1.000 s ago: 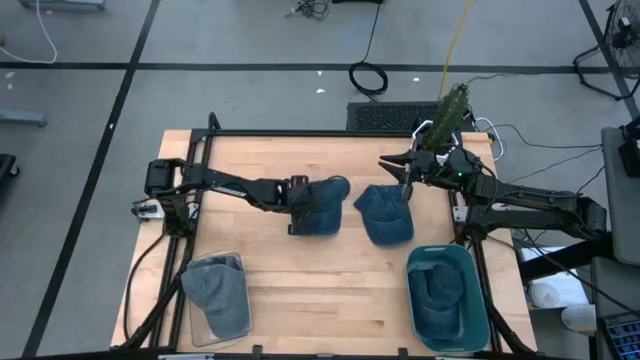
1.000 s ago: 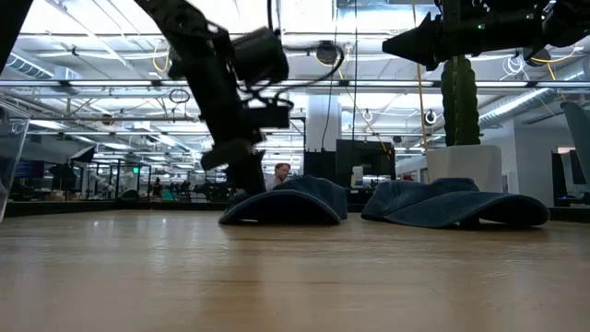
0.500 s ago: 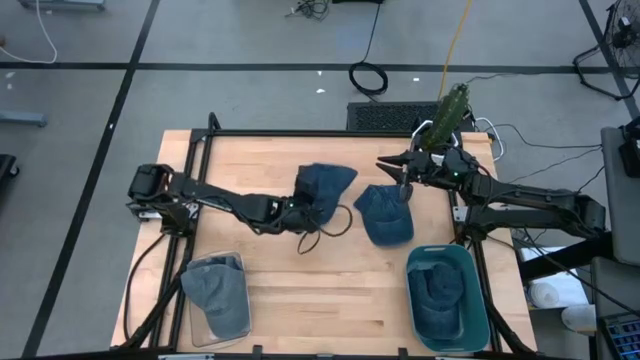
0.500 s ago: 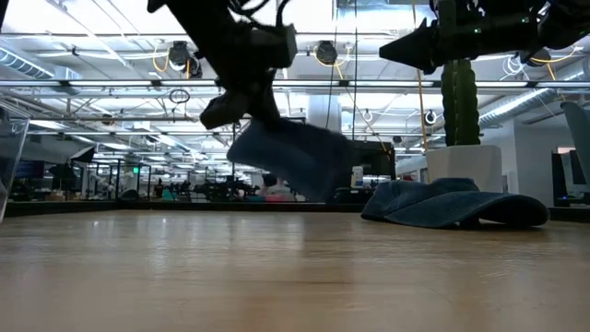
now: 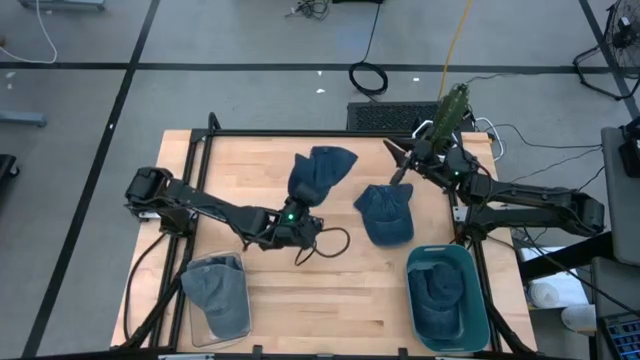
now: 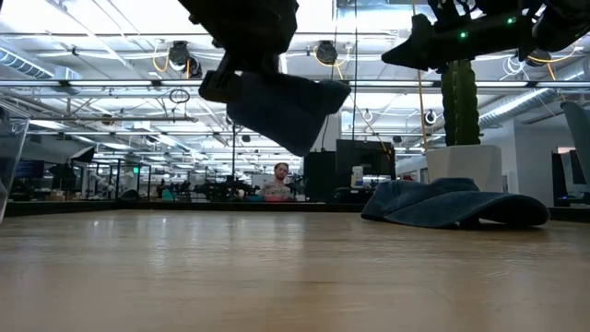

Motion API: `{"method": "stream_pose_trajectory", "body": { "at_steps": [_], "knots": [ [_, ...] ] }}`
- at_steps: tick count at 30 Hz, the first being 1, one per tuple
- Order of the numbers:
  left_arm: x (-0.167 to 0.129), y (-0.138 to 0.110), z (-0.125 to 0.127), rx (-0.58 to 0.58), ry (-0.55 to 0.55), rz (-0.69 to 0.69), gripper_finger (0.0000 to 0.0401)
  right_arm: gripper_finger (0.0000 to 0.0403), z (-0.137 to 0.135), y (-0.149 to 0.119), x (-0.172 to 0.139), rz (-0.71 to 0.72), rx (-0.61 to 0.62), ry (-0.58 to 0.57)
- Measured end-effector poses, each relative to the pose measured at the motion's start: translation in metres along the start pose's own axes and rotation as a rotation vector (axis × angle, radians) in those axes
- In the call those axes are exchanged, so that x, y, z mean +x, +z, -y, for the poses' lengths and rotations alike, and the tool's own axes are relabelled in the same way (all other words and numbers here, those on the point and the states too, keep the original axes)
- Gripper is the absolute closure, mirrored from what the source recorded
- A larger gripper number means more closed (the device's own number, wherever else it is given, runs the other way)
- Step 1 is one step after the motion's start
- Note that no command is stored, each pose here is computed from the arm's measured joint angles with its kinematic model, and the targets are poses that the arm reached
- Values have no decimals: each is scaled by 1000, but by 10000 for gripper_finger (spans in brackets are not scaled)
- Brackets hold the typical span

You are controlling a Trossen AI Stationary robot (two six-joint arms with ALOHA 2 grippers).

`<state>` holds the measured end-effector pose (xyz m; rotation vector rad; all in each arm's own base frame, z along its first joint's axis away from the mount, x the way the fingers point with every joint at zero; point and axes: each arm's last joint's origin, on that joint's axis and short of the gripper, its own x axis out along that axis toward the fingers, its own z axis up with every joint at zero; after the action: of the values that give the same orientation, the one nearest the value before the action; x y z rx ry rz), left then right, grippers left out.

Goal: Pick & Place hat
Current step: Put the left blue cap into the blue bin

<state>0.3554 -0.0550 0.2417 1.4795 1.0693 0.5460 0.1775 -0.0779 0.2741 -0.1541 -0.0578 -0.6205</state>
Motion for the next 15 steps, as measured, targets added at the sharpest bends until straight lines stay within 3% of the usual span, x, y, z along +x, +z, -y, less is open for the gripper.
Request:
{"method": "stream_pose_trajectory", "body": {
  "at_steps": [12,15],
  "knots": [
    [-28,11,1,236,47,63,399,325,-2,-5,4,-29,115,10],
    [-37,14,4,260,49,94,398,301,-4,3,8,-59,160,92]
  ]
}}
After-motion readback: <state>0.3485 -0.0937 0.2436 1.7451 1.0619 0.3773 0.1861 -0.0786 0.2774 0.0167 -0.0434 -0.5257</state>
